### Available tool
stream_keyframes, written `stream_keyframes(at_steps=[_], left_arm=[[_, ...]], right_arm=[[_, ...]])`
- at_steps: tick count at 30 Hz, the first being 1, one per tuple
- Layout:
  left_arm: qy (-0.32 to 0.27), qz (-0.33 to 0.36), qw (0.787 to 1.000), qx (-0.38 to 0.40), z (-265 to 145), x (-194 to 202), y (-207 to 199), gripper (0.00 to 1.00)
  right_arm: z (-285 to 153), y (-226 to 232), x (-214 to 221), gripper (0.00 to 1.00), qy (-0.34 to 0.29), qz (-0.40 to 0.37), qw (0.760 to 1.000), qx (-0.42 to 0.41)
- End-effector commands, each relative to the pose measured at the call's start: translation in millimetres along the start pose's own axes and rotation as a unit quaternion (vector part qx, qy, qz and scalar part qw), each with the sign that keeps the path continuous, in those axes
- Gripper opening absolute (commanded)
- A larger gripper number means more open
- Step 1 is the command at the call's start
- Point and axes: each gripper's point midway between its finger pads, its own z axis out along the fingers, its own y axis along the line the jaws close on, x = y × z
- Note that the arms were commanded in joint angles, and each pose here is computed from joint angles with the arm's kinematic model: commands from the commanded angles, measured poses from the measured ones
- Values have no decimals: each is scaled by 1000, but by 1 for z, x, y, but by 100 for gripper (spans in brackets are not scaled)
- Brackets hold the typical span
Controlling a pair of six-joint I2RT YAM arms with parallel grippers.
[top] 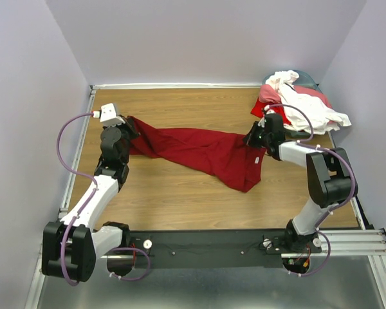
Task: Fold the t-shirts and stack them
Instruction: Flatten the tshirt out
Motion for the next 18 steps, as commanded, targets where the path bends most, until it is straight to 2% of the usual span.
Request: stream_keyframes(at_steps=[1,9,14,18], left_arm=[[-26,1,1000,-6,-4,-23,0,0],[-72,12,995,-60,-15,-69,13,0],[-87,29,990,-103,-14,-99,30,0],[-135,36,988,-71,-28,-154,11,0]], right_arm=[[-22,14,-41,0,-60,-19,998,-7],[-88,46,-127,1,-175,-50,983,1],[-140,80,-195,1,-258,-75,963,-12],[-198,105,-240,0,-322,-94,942,-19]])
